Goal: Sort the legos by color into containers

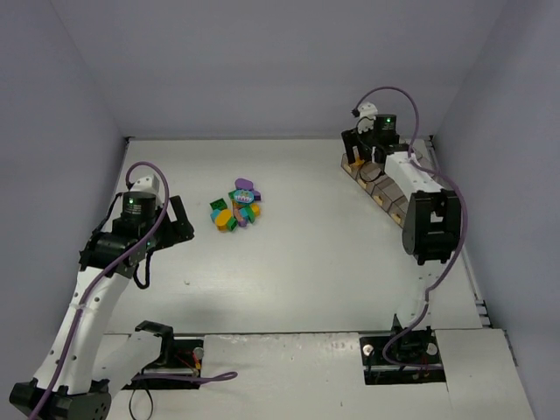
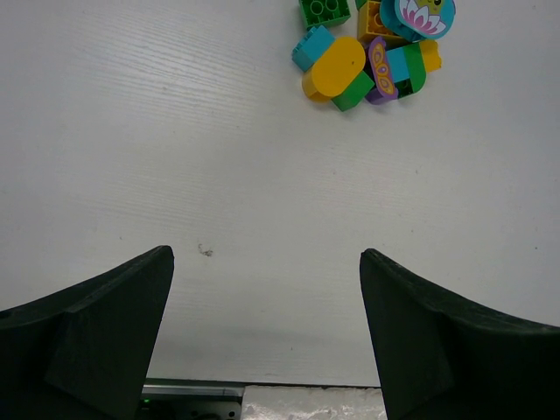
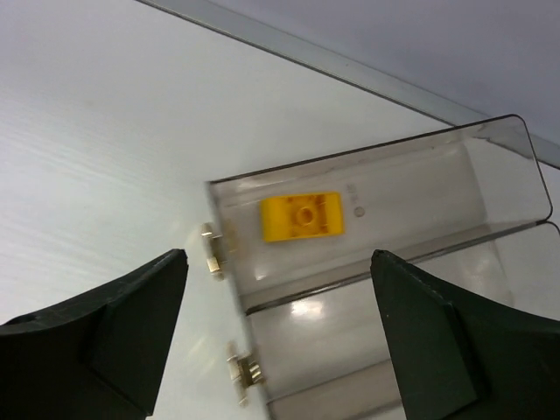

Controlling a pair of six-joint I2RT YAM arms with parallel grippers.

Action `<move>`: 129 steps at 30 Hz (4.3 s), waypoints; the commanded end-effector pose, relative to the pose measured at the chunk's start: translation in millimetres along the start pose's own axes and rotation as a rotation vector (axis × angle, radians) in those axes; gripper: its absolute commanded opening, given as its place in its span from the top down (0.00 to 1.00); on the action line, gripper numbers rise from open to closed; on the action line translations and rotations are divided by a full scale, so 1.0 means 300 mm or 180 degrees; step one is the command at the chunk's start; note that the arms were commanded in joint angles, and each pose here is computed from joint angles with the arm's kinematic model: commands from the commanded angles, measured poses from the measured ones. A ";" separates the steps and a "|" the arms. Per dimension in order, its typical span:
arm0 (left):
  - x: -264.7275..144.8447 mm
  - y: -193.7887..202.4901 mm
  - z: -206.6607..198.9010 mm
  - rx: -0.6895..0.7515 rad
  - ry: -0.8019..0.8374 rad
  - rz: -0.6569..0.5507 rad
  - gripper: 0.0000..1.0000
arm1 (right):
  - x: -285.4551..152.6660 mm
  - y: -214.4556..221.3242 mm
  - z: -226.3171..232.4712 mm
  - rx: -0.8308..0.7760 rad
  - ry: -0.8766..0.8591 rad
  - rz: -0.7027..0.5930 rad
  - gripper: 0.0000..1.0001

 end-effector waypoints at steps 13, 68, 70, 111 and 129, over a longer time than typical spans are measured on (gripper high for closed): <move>0.005 -0.041 -0.020 0.0078 0.0106 -0.0207 0.19 | -0.383 -0.246 0.937 0.0284 -0.1331 -0.0466 0.38; -0.017 -0.011 -0.049 -0.0100 0.0346 -0.0077 0.19 | -0.259 -0.394 0.346 0.0340 0.0333 -0.0816 1.00; -0.010 -0.013 -0.052 -0.0105 0.0349 -0.0074 0.19 | -0.271 -0.334 0.258 0.0672 0.0593 -0.0674 1.00; 0.041 -0.009 -0.069 -0.0193 0.0326 0.0058 0.19 | -0.243 -0.090 -0.097 0.2163 0.1048 -0.0415 0.27; -0.006 0.002 -0.045 -0.0120 0.0282 0.0041 0.19 | -0.102 -0.263 0.773 -0.0155 -0.2140 -0.0718 0.35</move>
Point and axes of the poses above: each gripper's point midway between its finger pads, its own x axis out along the fingers, its own z axis along the line the jaws close on, y = z × x, the point moved 5 cm from there along -x, back along the fingers, and after that the axes turned 8 degrees about -x, right-handed, at the moved point
